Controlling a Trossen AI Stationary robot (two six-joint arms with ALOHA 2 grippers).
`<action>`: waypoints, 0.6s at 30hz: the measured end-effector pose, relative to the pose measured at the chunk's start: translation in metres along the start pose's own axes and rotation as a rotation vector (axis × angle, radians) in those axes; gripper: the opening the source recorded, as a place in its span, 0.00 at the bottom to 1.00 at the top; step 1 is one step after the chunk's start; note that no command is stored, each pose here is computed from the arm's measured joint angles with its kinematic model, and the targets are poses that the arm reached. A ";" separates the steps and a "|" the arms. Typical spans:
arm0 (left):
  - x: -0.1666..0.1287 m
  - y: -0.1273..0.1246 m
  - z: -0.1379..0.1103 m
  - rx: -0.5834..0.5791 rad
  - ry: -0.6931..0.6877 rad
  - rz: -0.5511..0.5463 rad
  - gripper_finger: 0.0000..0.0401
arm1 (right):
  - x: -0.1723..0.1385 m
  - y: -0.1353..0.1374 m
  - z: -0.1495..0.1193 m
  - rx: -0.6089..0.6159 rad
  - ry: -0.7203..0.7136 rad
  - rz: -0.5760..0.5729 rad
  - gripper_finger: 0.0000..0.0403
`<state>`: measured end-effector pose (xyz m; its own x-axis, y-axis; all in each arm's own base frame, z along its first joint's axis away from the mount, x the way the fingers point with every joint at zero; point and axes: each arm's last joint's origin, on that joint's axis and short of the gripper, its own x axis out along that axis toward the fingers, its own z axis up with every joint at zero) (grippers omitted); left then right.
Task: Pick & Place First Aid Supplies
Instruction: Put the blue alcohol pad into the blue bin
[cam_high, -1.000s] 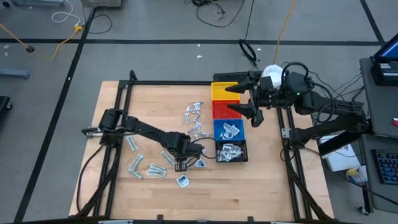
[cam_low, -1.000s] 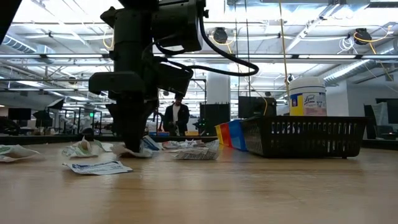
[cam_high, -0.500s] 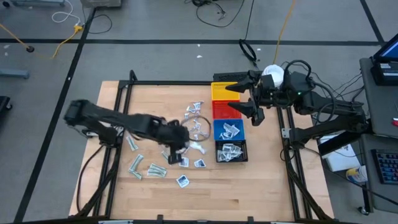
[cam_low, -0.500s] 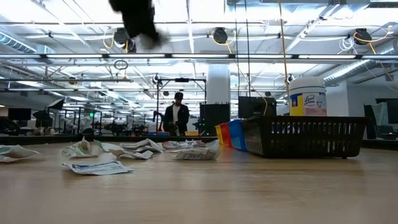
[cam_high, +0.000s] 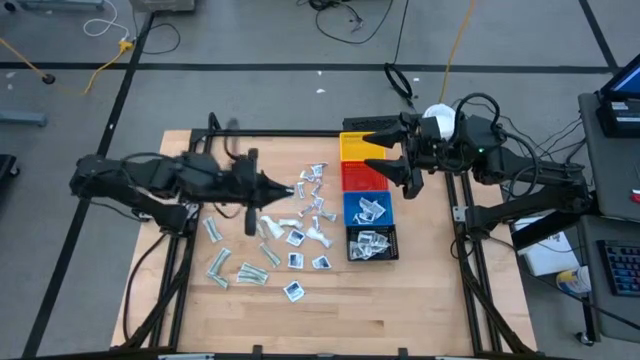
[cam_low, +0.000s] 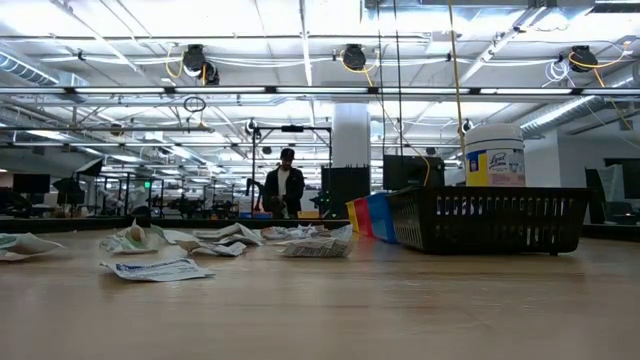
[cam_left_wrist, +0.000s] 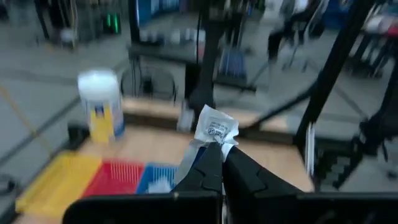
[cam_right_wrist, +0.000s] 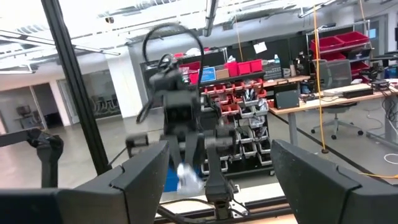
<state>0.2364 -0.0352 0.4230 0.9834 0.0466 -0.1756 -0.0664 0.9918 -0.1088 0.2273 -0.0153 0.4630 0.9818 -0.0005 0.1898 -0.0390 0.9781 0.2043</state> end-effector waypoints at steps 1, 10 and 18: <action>-0.003 0.000 0.005 0.007 -0.042 -0.006 0.00 | 0.000 0.000 0.000 0.000 -0.001 0.000 0.69; -0.011 0.001 0.030 0.025 -0.287 -0.028 0.00 | 0.007 -0.002 -0.006 0.039 0.018 0.005 0.69; 0.016 0.013 0.034 -0.032 -0.297 -0.201 0.00 | 0.038 0.003 -0.018 0.059 0.093 0.124 0.69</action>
<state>0.2573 -0.0174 0.4523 0.9833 -0.1118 0.1438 0.1325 0.9807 -0.1435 0.2684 -0.0082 0.4533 0.9817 0.1412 0.1275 -0.1688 0.9557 0.2413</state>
